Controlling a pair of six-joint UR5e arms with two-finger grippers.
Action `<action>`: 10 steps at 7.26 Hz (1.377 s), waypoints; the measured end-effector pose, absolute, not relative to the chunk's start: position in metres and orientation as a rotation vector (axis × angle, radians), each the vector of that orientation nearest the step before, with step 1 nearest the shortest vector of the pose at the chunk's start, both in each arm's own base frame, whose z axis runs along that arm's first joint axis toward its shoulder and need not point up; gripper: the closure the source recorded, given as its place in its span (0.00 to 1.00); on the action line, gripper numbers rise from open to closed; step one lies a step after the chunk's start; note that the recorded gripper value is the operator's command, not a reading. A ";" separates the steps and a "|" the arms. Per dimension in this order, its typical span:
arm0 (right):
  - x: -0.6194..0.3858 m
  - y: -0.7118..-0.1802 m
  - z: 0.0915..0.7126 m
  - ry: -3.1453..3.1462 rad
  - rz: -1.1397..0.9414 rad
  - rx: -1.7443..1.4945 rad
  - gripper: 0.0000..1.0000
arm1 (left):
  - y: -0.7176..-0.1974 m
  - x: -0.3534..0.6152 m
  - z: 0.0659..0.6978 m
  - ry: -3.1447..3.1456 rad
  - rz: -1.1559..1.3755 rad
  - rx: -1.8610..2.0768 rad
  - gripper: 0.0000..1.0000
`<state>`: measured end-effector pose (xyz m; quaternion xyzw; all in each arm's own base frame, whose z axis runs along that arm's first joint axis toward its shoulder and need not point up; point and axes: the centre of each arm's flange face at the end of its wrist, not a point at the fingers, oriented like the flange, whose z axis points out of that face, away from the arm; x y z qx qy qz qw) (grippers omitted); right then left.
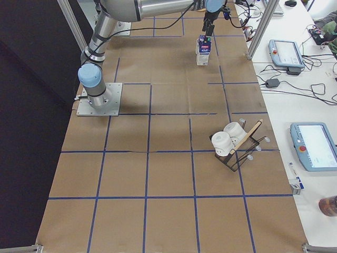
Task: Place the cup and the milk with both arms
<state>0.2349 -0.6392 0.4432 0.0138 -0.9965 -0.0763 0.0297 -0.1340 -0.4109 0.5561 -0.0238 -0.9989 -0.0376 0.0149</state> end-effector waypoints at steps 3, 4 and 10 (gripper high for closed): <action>0.142 -0.537 0.473 -3.089 -0.269 -0.041 0.00 | -0.410 -0.134 0.556 -3.109 -0.115 -0.074 0.00; 0.132 -0.504 0.475 -3.095 -0.249 -0.066 0.00 | -0.410 -0.134 0.557 -3.109 -0.115 -0.074 0.00; 0.128 -0.463 0.468 -3.107 -0.127 -0.099 0.00 | -0.410 -0.134 0.557 -3.109 -0.115 -0.073 0.00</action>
